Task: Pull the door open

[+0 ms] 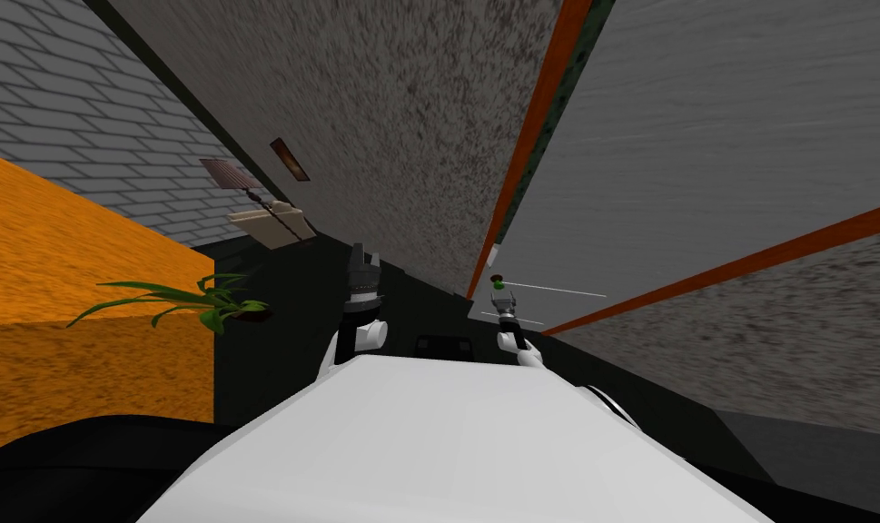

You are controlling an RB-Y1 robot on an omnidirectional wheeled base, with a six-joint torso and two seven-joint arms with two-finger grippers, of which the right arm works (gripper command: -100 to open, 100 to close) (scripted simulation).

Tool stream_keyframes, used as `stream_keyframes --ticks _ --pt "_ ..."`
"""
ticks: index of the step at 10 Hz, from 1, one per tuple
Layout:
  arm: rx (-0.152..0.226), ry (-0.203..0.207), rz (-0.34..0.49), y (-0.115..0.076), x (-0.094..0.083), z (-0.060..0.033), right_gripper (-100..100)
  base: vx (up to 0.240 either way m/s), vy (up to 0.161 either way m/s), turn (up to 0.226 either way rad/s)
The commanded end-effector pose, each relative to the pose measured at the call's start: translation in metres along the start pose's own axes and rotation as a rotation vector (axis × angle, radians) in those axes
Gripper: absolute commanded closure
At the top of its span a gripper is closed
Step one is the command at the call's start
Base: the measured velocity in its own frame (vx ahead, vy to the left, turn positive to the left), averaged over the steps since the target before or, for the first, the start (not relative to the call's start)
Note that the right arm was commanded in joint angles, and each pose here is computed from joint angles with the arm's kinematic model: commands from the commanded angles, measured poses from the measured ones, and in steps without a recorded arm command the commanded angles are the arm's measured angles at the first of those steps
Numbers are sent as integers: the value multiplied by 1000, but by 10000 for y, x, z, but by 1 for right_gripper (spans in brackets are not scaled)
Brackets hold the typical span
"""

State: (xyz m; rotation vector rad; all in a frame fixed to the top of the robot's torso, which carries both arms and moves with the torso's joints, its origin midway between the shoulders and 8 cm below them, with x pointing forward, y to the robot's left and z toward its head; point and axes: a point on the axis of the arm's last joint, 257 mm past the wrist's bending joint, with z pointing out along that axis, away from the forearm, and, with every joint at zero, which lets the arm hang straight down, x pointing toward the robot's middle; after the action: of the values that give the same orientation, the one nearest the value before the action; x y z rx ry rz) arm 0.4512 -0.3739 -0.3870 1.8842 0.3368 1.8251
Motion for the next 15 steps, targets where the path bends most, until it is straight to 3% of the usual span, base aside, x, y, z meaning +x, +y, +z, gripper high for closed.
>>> stream_keyframes --ticks 1,15 --pt "-2 -2 66 -30 11 2 -100 -39 -16 12" --pt "-11 -20 528 -243 87 -8 -100 -46 -16 13"
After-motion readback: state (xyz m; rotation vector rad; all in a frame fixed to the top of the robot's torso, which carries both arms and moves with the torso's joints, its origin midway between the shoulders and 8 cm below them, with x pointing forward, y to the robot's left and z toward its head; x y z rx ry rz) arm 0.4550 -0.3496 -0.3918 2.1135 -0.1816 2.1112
